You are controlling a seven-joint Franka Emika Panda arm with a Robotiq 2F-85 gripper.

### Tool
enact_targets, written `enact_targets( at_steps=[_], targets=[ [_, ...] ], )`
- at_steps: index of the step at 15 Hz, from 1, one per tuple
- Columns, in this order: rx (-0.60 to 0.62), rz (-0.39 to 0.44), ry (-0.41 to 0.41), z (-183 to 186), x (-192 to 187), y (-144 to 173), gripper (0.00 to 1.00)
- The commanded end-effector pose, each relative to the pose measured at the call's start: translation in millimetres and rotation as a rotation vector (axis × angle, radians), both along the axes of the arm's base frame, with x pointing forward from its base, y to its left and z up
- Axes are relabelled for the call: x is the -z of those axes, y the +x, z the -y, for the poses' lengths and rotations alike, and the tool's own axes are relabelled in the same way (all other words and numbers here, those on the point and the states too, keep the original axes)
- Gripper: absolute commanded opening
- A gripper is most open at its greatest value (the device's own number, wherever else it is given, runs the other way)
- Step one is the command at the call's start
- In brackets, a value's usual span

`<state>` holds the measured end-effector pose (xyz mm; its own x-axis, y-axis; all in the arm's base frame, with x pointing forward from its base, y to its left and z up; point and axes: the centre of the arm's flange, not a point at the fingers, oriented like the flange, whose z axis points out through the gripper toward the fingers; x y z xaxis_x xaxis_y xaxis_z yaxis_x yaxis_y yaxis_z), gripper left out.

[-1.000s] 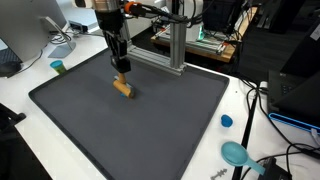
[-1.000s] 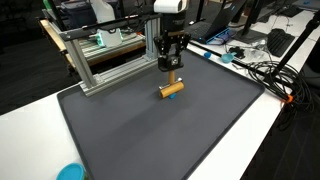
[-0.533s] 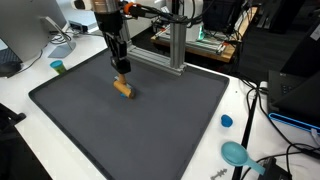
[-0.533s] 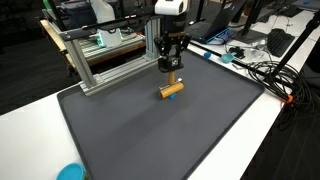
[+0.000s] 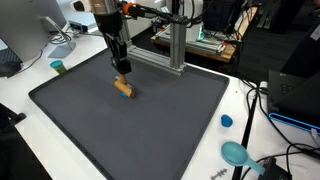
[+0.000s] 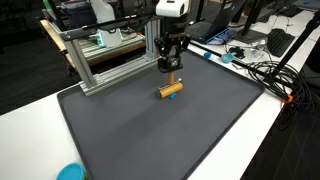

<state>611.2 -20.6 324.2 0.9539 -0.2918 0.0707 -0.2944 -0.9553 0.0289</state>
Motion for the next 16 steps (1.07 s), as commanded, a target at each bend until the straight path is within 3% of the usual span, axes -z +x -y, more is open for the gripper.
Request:
enact_targets(
  at_steps=[1, 2, 3, 7, 8, 16],
  targets=[
    [-0.012, -0.091, 0.004, 1.9, 41.3, -0.5, 0.22],
    [-0.021, -0.102, 0.016, 0.5, 41.4, -1.1, 0.22],
    [-0.004, -0.002, 0.000, 0.0, 0.8, 0.3, 0.47],
    [-0.015, -0.007, 0.000, 0.0, 1.4, 0.8, 0.47],
    [-0.015, -0.007, 0.000, 0.0, 1.5, 0.8, 0.22],
    [0.029, -0.059, 0.068, 13.1, 33.0, 8.9, 0.22]
  ],
)
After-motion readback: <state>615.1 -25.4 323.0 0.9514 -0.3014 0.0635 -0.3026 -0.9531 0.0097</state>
